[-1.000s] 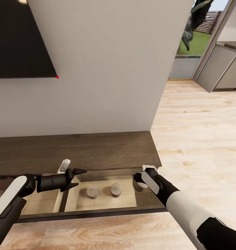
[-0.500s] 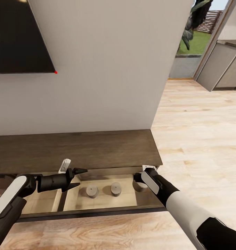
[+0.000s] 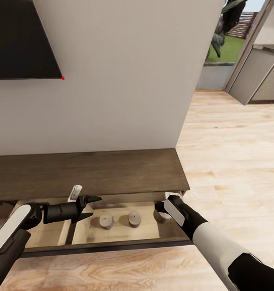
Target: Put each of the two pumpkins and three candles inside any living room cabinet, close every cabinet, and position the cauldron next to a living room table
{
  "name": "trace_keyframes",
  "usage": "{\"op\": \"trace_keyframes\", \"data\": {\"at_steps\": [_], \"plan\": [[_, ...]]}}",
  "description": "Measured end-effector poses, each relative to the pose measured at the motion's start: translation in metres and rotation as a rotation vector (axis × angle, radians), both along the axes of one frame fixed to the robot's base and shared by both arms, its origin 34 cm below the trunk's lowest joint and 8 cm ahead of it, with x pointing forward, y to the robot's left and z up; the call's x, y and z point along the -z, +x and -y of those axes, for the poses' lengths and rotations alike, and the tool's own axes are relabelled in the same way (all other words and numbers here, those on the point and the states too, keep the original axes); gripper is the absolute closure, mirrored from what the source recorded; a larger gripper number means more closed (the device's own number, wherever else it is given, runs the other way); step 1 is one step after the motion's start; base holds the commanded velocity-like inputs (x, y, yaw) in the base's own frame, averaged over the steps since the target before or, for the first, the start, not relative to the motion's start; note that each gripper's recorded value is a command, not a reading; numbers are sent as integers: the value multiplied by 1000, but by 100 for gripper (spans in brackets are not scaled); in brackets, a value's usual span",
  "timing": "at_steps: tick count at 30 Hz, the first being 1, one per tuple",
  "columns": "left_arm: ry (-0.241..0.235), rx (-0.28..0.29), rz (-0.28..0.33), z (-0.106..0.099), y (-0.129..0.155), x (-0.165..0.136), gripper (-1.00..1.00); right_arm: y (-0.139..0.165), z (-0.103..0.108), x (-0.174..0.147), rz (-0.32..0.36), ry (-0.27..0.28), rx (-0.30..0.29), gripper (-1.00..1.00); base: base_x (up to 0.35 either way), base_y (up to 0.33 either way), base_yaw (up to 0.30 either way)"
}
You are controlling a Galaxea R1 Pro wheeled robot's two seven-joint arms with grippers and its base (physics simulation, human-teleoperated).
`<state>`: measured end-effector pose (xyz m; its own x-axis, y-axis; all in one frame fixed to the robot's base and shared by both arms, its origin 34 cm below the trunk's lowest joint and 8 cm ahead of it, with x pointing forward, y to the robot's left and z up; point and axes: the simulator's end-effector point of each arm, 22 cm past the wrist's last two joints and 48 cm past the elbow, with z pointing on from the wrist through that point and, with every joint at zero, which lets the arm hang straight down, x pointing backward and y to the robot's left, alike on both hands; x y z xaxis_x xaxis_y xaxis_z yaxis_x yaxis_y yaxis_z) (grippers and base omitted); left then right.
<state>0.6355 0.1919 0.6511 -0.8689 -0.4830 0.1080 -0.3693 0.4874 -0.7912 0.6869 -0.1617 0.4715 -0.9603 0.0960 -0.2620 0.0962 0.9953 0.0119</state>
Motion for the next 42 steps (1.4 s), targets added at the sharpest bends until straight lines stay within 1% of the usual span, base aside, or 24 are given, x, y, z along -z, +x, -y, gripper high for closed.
{"op": "trace_keyframes", "data": {"at_steps": [5, 10, 15, 19, 23, 33, 35, 42], "plan": [[-1, 0, 0, 0, -1, 9, -100, -3, -1, 11, -4, 9, 12, 100, 0, 0, 0], [-2, 1, 0, 0, -3, 19, -100, -22, 13, 36, -53, -21, 26, 100, 0, 0, 0], [-2, 1, -1, 0, -4, 29, -100, -28, 16, 50, -63, -27, 30, 100, 0, 0, 0], [-2, 1, -2, 0, -6, 37, -100, -23, 11, 56, -33, -20, 40, 100, 0, 0, 0], [-2, 2, -4, 0, -8, 46, -100, -22, 5, 63, -20, -16, 37, 100, 0, 0, 0], [-2, 2, -3, 0, -12, 66, -100, -17, 5, 81, 23, -17, 49, 100, 0, 0, 0], [-2, 2, -3, 0, -13, 70, -100, -13, 5, 83, 45, -15, 60, 100, 0, 0, 0], [-2, 2, -3, 0, -15, 84, -100, -13, 5, 97, 55, -13, 65, 100, 0, 0, 0]]}}
